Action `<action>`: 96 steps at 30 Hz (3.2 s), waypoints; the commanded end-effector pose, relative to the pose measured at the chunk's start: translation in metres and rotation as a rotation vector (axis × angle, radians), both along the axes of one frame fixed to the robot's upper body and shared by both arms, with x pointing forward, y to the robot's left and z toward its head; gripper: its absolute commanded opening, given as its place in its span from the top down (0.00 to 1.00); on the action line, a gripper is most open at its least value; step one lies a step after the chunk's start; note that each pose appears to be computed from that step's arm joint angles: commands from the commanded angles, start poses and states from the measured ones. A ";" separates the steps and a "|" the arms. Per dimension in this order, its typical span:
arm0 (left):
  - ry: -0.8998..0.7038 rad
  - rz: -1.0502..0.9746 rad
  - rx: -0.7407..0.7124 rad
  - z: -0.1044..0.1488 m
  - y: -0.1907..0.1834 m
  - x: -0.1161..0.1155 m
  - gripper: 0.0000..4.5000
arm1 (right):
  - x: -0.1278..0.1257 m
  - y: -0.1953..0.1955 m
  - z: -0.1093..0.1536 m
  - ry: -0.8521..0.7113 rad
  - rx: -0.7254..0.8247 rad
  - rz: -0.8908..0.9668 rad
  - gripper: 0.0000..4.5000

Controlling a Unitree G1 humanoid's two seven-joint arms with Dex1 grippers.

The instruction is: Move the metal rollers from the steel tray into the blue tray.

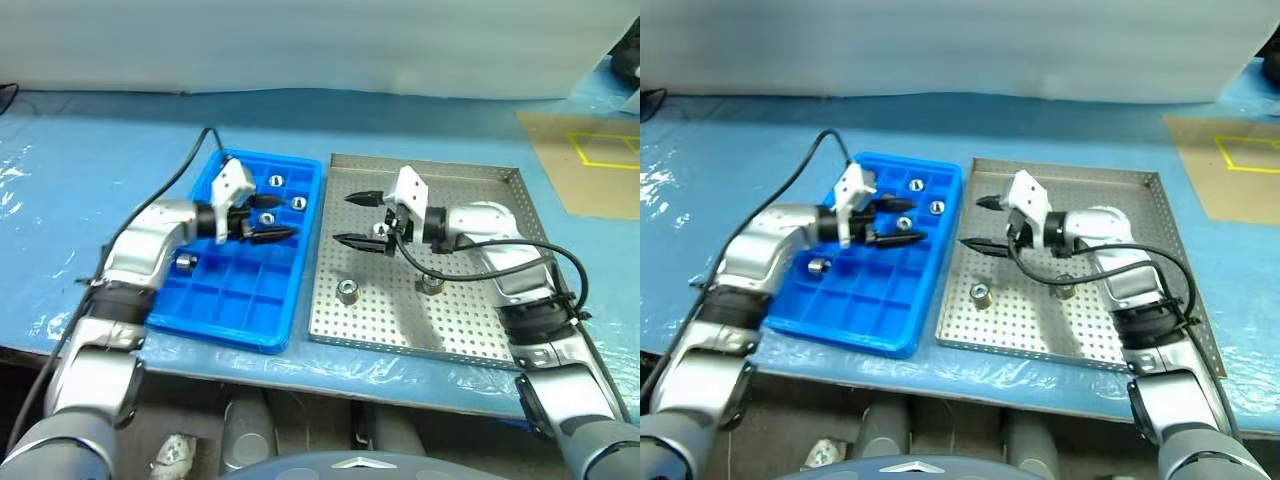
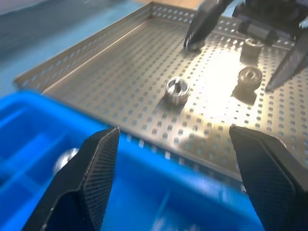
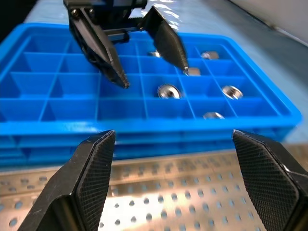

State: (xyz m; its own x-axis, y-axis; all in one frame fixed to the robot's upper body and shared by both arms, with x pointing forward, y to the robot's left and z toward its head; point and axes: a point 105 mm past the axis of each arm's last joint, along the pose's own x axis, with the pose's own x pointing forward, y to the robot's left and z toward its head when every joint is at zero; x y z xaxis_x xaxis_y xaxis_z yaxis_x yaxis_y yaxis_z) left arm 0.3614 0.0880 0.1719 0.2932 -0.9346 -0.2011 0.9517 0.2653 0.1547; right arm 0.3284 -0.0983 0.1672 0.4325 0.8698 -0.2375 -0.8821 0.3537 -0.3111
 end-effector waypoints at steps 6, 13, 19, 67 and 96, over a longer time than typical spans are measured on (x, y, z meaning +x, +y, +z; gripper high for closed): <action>0.008 -0.447 0.187 -0.016 -0.054 -0.025 0.14 | -0.020 -0.029 0.011 -0.045 0.028 -0.168 0.11; 0.049 -0.574 0.371 -0.042 -0.052 -0.026 0.14 | -0.033 -0.039 0.005 -0.031 0.030 -0.258 0.11; 0.053 -0.615 0.397 -0.053 -0.062 -0.029 0.14 | -0.039 -0.043 0.000 -0.018 0.029 -0.294 0.11; 0.018 -0.587 0.443 -0.072 -0.062 -0.029 0.54 | -0.029 -0.042 -0.001 -0.042 0.047 -0.338 0.11; -0.041 -0.576 0.323 -0.032 -0.050 -0.033 0.08 | -0.016 -0.025 -0.006 -0.036 0.049 -0.247 0.11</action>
